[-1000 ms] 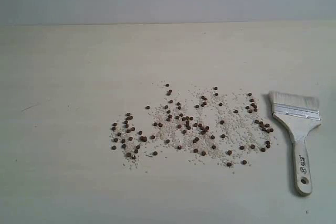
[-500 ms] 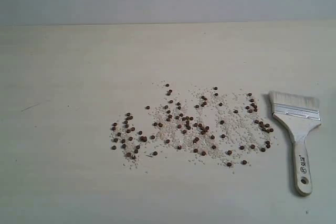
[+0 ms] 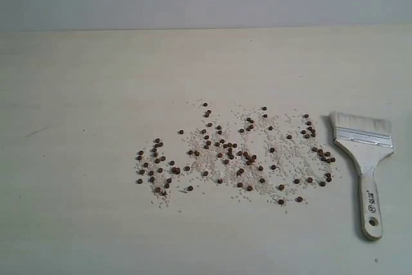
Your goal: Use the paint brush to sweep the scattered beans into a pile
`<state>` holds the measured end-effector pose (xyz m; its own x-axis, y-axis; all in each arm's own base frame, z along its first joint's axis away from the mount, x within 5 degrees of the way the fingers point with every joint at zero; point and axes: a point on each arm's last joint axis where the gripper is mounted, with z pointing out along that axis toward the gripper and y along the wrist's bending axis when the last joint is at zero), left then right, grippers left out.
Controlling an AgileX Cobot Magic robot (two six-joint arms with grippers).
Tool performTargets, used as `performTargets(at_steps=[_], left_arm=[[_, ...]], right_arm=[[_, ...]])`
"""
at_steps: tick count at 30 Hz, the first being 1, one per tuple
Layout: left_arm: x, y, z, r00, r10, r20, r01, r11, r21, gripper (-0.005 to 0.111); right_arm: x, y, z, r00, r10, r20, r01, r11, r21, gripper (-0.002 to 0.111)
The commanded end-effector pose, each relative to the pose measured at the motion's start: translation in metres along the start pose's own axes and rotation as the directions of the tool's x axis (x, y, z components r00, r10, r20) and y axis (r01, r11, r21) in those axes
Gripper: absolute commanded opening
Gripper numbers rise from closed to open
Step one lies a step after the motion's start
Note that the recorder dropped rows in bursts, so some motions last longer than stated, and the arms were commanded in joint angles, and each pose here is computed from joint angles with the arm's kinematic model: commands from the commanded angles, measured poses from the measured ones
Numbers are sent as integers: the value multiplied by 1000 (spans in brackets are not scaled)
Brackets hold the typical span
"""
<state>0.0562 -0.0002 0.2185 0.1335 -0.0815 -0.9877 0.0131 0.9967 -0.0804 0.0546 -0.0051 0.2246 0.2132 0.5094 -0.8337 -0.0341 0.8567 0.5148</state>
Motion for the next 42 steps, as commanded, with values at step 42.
performTargets(at_steps=[42], left_arm=[[1, 0, 0, 1000, -6, -7, 6, 1000, -2, 0]], right_arm=[[-34, 37, 135, 512, -292, -808, 424, 904, -58, 0]])
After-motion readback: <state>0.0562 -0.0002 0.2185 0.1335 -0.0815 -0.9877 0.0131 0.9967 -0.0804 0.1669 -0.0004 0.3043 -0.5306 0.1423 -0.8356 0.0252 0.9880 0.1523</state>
